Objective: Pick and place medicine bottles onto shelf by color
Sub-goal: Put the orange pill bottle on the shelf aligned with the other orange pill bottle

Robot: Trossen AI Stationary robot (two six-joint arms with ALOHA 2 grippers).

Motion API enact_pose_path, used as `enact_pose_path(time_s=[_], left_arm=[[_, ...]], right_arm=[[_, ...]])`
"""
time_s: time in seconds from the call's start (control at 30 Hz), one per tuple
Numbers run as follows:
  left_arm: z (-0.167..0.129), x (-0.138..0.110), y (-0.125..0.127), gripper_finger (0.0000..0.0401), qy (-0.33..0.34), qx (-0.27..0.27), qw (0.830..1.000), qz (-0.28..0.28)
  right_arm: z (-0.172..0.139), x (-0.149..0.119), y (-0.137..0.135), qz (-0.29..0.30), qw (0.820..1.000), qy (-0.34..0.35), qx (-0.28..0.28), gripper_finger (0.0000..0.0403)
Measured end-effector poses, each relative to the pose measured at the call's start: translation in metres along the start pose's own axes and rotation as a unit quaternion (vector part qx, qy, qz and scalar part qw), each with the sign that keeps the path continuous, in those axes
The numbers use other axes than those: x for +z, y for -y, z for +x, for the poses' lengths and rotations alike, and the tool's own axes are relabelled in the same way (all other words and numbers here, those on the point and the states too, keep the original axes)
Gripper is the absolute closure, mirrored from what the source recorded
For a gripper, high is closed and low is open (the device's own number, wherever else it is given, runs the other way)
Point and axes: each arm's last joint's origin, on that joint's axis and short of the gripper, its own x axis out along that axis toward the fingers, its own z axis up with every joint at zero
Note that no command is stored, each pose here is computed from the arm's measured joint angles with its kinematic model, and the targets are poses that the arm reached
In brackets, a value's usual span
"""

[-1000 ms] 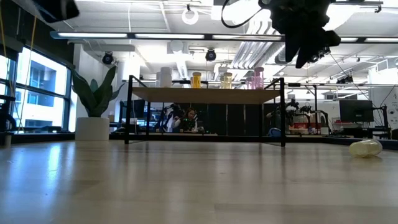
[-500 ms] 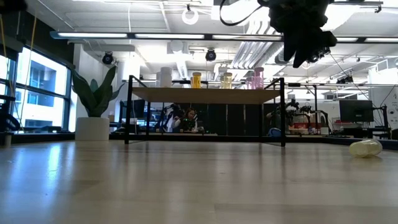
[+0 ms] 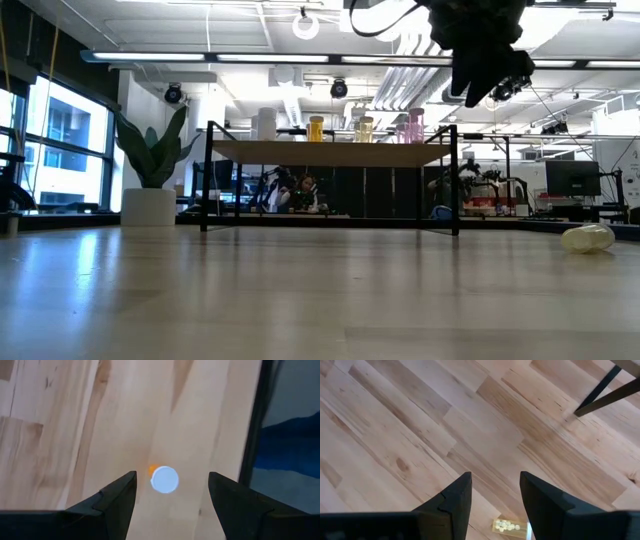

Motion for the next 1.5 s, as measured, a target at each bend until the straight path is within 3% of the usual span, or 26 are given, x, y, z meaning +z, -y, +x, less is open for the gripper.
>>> enact_pose_path(time_s=[0.43,1.13,1.5], left_arm=[[0.032,-0.005,0.012,0.0167,-0.021,0.028,0.999,-0.015],[0.052,-0.009,0.014,0.0167,-0.029,0.066,0.997,-0.038],[0.056,-0.011,0.015,0.0211,-0.043,0.071,0.996,-0.036]], right_arm=[[0.0,0.001,-0.001,-0.011,1.0,0.003,0.003,0.0244],[0.0,0.0,-0.001,-0.011,1.0,0.003,0.003,0.0244],[0.0,0.001,-0.001,-0.021,1.0,0.004,0.003,0.0244]])
